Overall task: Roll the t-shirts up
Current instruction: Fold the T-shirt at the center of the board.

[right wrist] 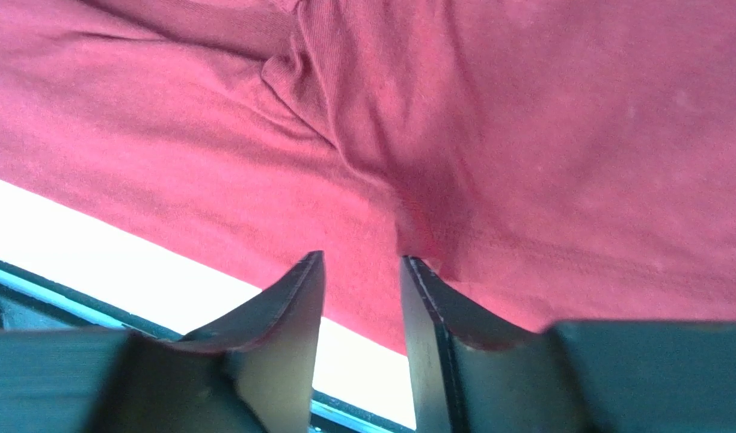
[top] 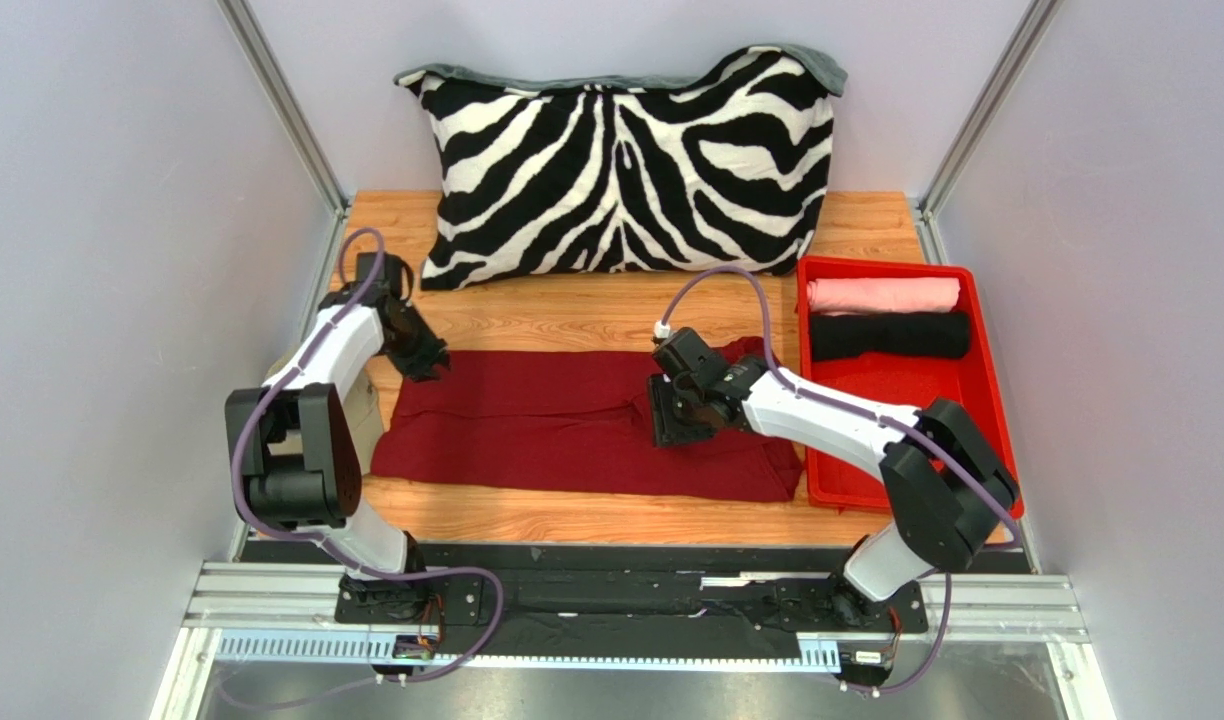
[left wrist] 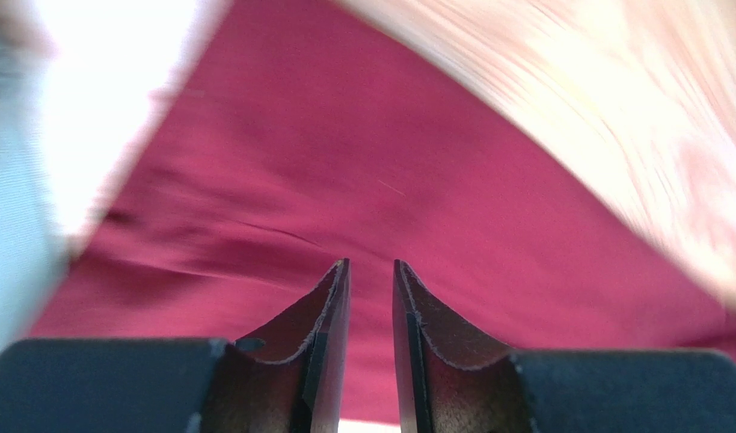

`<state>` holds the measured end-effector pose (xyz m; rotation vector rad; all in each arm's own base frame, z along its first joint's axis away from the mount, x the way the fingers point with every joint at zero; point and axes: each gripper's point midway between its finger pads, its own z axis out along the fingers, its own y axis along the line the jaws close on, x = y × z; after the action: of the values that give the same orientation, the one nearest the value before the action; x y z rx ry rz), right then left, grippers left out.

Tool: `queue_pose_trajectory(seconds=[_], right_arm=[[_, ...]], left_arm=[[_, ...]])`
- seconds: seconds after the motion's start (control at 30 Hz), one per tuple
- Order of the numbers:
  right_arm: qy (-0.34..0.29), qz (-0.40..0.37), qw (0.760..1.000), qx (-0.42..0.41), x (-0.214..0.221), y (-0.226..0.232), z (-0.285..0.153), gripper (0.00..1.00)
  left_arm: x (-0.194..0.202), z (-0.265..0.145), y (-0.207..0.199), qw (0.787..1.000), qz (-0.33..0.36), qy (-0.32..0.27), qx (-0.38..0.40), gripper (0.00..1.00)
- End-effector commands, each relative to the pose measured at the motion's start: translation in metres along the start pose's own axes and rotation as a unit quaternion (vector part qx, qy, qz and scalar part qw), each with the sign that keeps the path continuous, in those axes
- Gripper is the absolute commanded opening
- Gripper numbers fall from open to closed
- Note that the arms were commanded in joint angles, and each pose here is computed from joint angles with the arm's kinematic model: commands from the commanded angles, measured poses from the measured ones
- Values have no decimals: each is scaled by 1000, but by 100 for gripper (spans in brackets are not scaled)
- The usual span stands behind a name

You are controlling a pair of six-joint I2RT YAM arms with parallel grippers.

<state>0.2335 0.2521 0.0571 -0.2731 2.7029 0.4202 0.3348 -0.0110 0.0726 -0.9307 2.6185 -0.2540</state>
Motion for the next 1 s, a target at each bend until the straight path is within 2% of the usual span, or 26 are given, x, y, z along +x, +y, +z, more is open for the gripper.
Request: queue_pose_trajectory(seconds=[0.0,0.13,0.3,0.47,0.57,0.77,0.97], right_arm=[[-60,2,996,68,-17,-25,-26,43],[-111,31,985,131,-32,-61,-52,45],[-108,105,976,156,-26,-112,-56,45],[-99,146,971,158,-20,-141,-56,45],[-99,165,969,157,-16,-153,-57,45],[-83,178,967,161,-5,-168,-49,45],[-73,194,964,168,9,-182,-44,44]], left_arm=[[37,-32,-75,981,142,10,128,32],[92,-47,-124,960,219,23,171,37],[172,-48,-173,937,278,65,202,38],[219,-40,-190,939,276,88,186,39],[254,-37,-199,932,291,97,192,45],[289,-26,-210,931,291,116,185,46],[296,-19,-213,935,289,109,173,46]])
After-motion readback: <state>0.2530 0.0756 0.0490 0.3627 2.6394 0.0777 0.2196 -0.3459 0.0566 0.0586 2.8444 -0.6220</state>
